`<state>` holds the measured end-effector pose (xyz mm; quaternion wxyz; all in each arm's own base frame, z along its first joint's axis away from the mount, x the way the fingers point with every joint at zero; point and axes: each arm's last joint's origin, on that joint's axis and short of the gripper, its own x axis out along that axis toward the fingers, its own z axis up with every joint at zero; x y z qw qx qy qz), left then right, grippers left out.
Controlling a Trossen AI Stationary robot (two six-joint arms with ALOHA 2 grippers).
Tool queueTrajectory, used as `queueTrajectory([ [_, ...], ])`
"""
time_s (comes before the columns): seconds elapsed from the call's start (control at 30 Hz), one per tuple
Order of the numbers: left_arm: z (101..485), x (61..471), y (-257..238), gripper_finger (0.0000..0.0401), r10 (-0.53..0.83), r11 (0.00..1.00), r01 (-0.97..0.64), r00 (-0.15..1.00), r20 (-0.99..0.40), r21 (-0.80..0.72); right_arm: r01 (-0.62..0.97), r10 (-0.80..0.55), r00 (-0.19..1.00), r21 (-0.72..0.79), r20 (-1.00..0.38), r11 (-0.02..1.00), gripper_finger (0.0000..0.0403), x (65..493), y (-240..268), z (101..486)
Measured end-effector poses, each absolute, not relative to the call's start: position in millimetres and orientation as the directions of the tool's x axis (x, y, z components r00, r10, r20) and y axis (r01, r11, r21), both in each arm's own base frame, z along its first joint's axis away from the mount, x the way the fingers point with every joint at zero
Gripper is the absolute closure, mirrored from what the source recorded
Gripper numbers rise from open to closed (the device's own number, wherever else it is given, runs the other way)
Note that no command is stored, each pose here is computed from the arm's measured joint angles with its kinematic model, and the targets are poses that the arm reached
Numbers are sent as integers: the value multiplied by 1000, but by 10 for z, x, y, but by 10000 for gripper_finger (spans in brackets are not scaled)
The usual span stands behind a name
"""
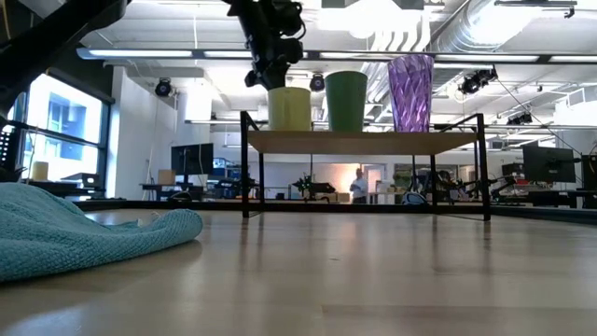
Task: Stack small to large cups/mugs on shelf
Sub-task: Put the yellow mug on the shelf
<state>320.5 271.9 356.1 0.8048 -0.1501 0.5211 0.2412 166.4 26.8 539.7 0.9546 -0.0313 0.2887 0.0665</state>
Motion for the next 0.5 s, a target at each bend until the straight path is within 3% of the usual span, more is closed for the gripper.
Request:
queueTrajectory([
  [0.5, 3569, 3217, 2731, 386, 246, 839, -543, 351, -903, 18, -155, 108, 824, -37, -556, 987, 247, 1664, 267, 5397],
])
